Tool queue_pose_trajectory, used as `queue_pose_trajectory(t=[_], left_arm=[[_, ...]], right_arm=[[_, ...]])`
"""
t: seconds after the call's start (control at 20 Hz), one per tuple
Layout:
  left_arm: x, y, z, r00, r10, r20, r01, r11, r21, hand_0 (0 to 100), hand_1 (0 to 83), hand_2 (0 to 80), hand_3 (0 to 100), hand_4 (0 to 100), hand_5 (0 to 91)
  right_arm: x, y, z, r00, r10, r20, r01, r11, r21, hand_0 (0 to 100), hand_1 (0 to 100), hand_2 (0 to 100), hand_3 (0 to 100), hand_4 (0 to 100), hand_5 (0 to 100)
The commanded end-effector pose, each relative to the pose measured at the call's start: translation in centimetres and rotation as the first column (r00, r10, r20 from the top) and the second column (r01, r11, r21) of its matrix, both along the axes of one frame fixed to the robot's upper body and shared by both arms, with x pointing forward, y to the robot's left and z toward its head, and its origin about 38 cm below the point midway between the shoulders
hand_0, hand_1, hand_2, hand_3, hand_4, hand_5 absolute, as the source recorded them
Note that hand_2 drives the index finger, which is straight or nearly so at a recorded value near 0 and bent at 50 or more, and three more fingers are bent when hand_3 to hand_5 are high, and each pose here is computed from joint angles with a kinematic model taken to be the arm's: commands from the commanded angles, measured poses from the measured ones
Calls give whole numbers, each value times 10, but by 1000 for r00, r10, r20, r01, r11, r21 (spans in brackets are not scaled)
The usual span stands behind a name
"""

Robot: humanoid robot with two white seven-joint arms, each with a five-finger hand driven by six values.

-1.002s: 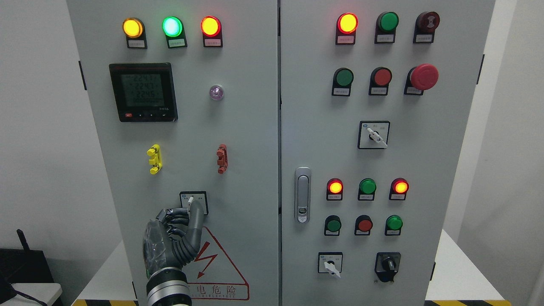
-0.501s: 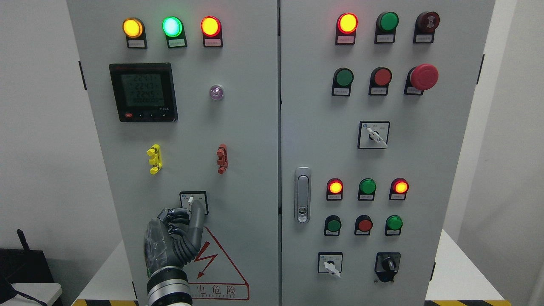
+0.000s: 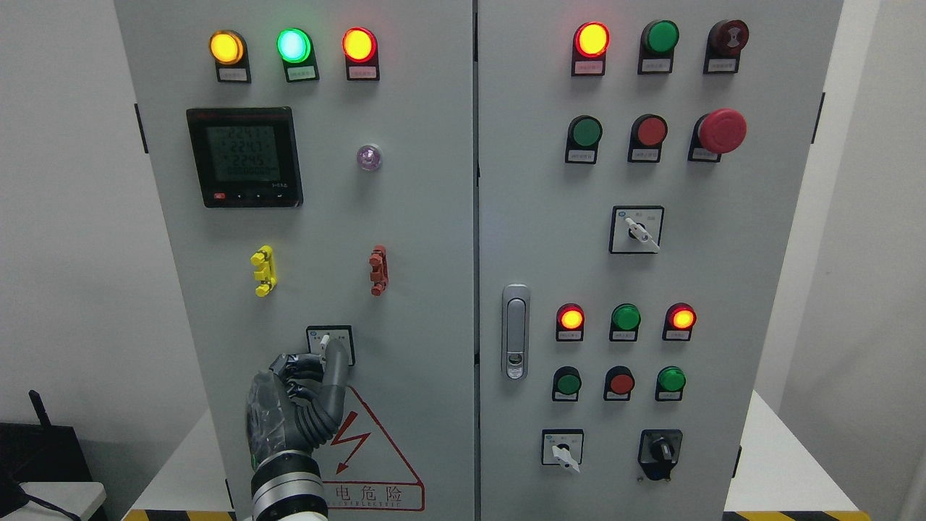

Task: Turn on light switch 1

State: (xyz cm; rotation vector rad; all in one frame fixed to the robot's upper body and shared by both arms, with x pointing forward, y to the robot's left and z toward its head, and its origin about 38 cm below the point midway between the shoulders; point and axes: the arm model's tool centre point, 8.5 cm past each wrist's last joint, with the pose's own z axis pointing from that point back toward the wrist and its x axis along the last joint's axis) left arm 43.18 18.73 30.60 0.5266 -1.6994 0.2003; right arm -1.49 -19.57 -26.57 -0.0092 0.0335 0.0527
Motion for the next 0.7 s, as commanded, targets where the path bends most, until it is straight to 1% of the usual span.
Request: queue_pose_trajectory(t=[0.0,0.25,0.65], left_arm=[[0,0,0,1000,-1,-7,1,1000,0,333,381,439,659,796,808],[1,-1,1,1000,-2,-6,2,1000,2,386,362,440,658,795,807],[2,-1,1,1000,-1,-9,1,1000,2,429,330,442,658,799,805]], right_arm=[[0,0,0,1000,-18,-1,18,1000,2,120,389,0,0,0,0],[0,0,0,1000,-18,-1,18,1000,2,120,389,0,0,0,0],[0,0,0,1000,-18,-1,18,1000,2,120,389,0,0,0,0]])
